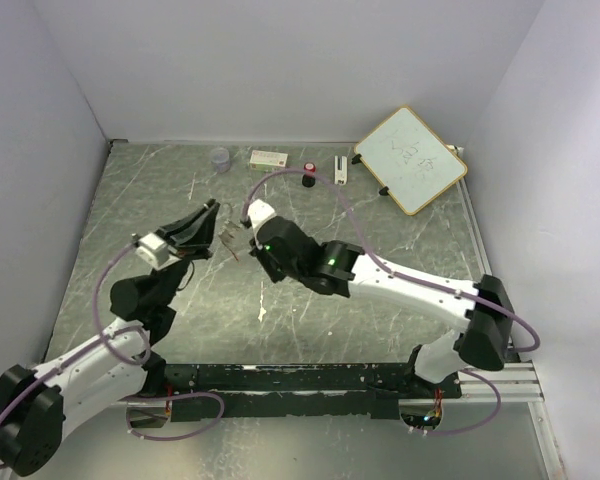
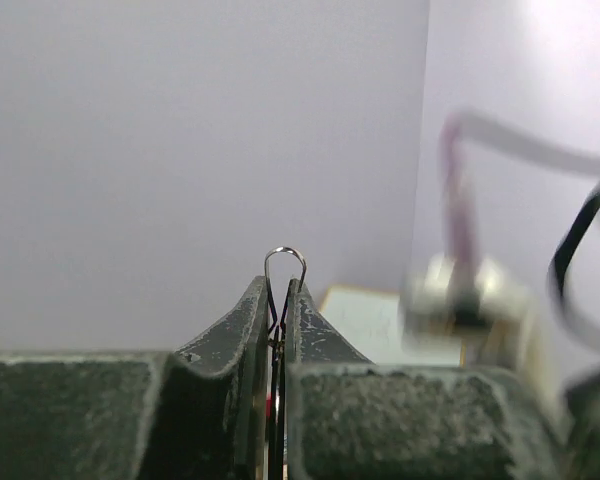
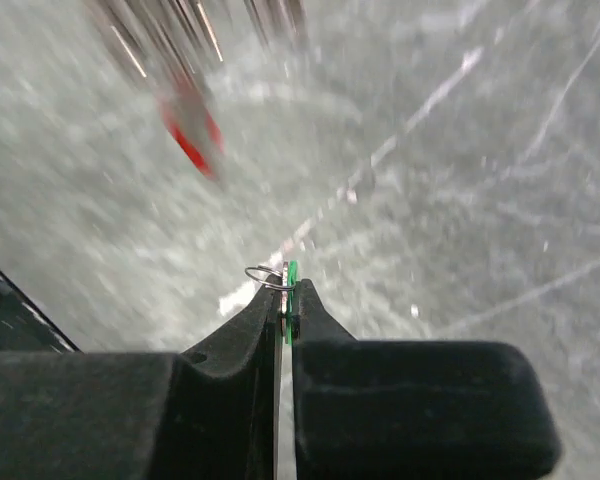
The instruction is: Remove the keys from the keyring
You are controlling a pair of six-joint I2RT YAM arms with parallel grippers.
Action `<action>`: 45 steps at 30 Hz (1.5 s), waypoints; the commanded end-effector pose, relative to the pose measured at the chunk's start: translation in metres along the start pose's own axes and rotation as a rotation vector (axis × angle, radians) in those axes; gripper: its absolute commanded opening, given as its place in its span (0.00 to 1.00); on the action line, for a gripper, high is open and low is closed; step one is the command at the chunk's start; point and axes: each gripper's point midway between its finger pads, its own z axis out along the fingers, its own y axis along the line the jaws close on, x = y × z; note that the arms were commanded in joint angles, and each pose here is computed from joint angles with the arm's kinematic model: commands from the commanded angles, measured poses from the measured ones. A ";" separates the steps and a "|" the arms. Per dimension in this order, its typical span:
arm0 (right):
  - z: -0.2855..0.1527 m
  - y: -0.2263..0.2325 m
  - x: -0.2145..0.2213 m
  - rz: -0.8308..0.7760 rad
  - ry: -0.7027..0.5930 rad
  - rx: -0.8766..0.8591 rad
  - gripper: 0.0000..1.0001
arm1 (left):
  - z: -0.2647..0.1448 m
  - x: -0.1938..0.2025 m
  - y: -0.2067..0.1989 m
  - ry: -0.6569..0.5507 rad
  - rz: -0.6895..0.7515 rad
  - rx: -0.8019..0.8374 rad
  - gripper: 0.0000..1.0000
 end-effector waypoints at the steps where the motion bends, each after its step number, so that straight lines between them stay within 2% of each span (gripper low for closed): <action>1: 0.011 -0.007 0.061 -0.051 0.199 0.036 0.00 | 0.005 -0.083 0.013 -0.291 -0.031 -0.085 0.07; 7: 0.004 -0.019 0.036 -0.048 0.128 0.100 0.00 | 0.004 -0.083 0.014 -0.243 -0.006 -0.090 0.07; 11: -0.010 -0.038 0.020 -0.036 0.059 0.187 0.00 | -0.010 -0.069 0.020 -0.168 0.010 -0.131 0.07; 16: -0.015 -0.063 0.020 -0.003 0.025 0.266 0.00 | -0.019 -0.046 0.023 -0.032 0.009 -0.152 0.07; 22: -0.009 -0.106 0.039 0.104 0.012 0.319 0.00 | -0.020 -0.030 0.011 0.049 -0.046 -0.096 0.07; 29: 0.000 -0.143 0.089 0.212 0.038 0.375 0.00 | -0.020 0.000 0.000 0.141 -0.104 -0.046 0.07; 45: 0.048 -0.173 0.146 0.310 0.116 0.361 0.00 | -0.015 0.034 -0.011 0.236 -0.154 0.009 0.07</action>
